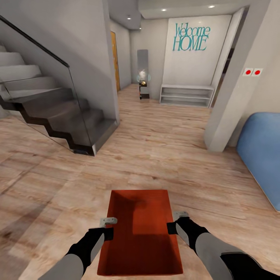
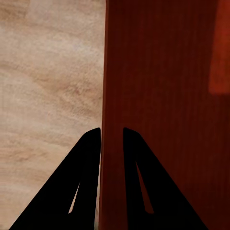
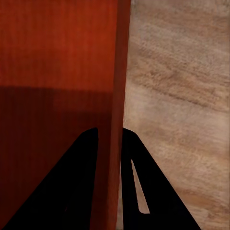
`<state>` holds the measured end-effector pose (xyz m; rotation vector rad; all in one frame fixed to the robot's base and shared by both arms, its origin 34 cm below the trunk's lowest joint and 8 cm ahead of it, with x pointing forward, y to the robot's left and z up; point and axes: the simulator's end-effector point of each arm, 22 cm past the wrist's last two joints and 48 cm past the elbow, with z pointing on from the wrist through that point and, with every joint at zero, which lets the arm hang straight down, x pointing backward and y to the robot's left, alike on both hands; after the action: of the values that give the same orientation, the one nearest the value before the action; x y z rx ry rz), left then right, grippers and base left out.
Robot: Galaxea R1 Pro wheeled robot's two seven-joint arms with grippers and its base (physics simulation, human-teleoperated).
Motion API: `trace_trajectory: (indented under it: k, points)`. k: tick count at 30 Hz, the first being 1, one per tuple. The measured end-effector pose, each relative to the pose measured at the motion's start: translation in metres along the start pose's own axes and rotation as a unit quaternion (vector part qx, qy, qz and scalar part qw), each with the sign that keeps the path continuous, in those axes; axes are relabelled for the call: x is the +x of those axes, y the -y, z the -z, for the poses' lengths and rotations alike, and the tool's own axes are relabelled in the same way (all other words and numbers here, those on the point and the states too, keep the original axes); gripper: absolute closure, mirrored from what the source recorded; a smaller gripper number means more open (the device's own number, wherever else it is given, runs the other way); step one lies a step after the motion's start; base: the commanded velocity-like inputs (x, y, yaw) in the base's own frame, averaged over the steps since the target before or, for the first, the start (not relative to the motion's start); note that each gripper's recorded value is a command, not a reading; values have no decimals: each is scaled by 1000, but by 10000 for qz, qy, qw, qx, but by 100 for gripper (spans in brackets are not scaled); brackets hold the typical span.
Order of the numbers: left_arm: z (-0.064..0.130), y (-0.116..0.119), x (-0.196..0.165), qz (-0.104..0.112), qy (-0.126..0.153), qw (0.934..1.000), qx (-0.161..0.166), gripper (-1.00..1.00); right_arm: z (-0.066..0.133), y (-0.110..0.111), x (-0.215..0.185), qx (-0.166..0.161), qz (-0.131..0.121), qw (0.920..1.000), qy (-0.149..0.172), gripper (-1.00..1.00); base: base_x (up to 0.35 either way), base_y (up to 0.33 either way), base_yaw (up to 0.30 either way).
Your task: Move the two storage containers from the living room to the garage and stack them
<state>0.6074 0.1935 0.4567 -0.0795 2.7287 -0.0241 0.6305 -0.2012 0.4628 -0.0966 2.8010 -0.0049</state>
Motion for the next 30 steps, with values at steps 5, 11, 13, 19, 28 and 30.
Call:
trace_trajectory:
  k: [5, 11, 13, 19, 28, 30]
  points:
    - [0, 0, 0, 0, 0, 10000, 0, 100, 0, 0, 0, 0, 1, 10000, 0, 100, 346, 118, 0]
    - [0, 0, 0, 2, 3, 10000, 0, 100, 0, 0, 0, 0, 2, 10000, 2, 100, 346, 118, 0]
    - [0, 0, 0, 5, 6, 10000, 1, 100, 0, 0, 0, 1, 4, 10000, 4, 100, 346, 116, 0]
    - [0, 1, 0, 4, 9, 10000, -1, 100, 0, 1, -1, 0, 3, 10000, 7, 100, 347, 68, 0]
    - [0, 1, 0, 7, 10, 10000, -1, 100, 0, 1, -1, 0, 6, 10000, 8, 100, 348, 7, -67]
    - [0, 1, -1, 8, 16, 10000, 0, 100, 0, 1, -1, 1, 8, 10000, 13, 100, 348, 1, -211]
